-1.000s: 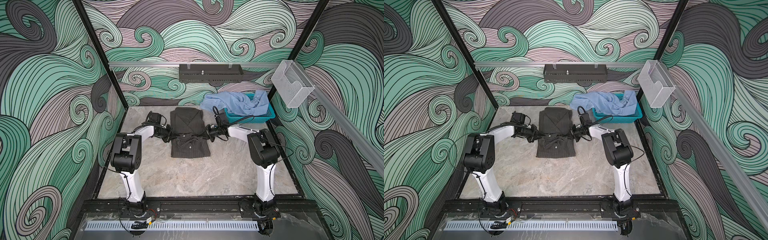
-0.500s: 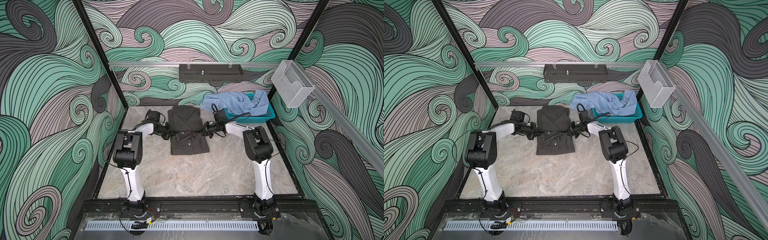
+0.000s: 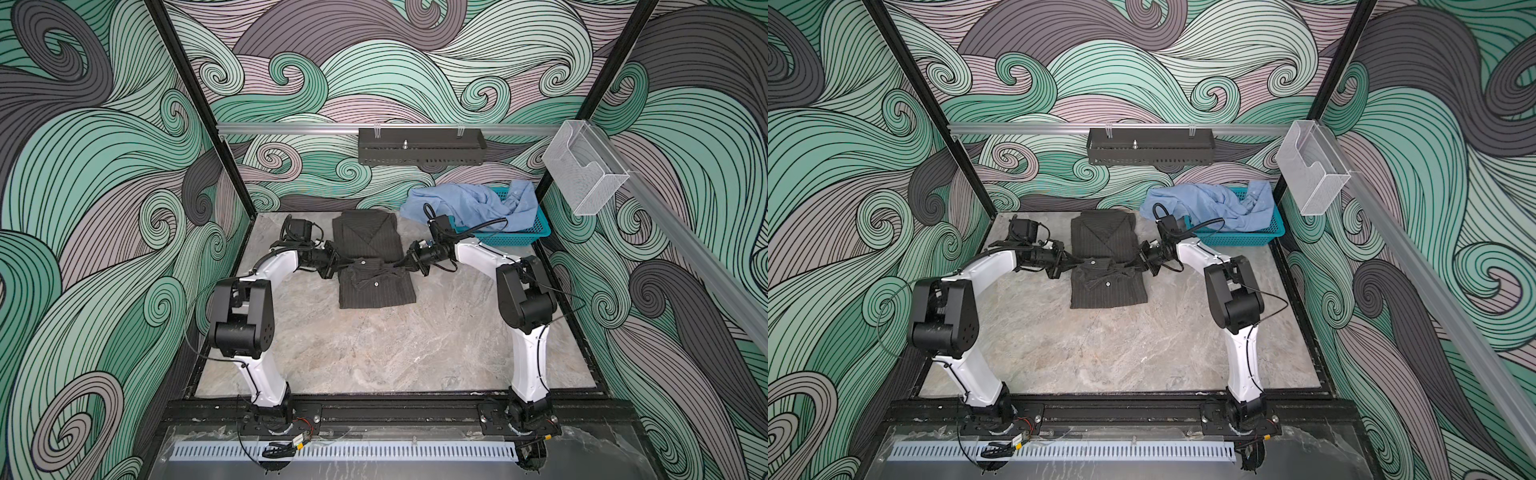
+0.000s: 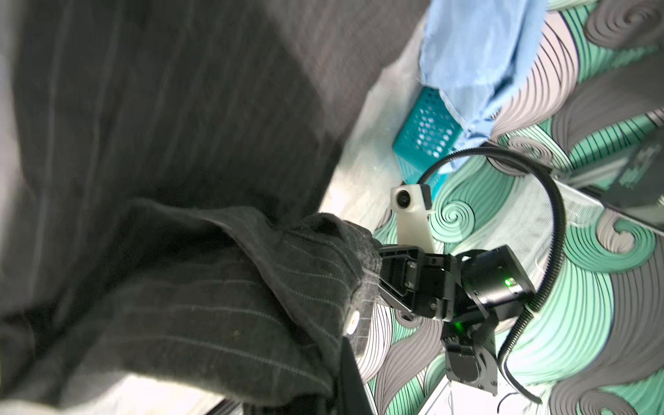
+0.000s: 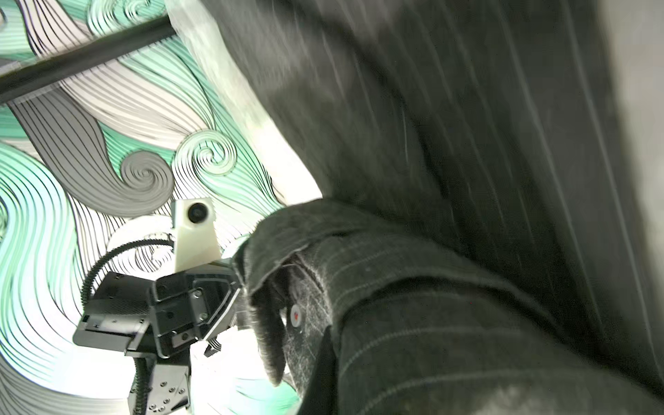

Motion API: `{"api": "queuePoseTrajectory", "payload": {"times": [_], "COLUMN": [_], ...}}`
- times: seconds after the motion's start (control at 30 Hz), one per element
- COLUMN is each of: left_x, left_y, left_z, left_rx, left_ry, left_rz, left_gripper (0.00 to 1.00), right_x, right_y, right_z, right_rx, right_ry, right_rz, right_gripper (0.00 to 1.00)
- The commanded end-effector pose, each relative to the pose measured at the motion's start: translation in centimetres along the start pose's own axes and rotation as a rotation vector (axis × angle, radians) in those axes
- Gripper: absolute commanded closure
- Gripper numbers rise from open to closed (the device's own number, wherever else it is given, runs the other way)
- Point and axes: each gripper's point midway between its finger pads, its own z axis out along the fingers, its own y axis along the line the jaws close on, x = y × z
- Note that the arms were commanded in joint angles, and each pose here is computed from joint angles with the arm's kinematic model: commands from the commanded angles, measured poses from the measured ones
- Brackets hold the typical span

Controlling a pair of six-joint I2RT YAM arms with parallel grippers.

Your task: Fold and stack the long sleeve shirts

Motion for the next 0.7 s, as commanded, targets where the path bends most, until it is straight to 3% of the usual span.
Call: {"api": "queuePoseTrajectory", "payload": {"times": [0.0,0.37,0.5,0.67], "left_x": [3.5,13.7,14.0,11.9], "left_y": [1.3,6.5,5.1,2.3], "left_z": [-0.8,-2.8,-4.3,-4.4], "left_rx": [-0.023,-0.068,-0.026,-0.010], "left_ry": [0.046,0.071,0.009,-0.033], "left_rz": [0.007,-0.010,0.025,0.063], "left_gripper": [1.00,1.00,1.00,1.00], "right_x": [4.1,14.5,14.7,13.0], "right_y": [-0.4,-4.8,-3.4,-1.1], "right_z": [-0.6,-1.1,-2.1,-2.2], "right_rx": [0.029,0.083,0.044,0.025], "right_ry": [0.040,0.086,0.052,0.051], "right_rz": [-0.048,-0.065,-0.095,-0.096], "right_gripper": [0.94,0.94,0.94,0.94]}}
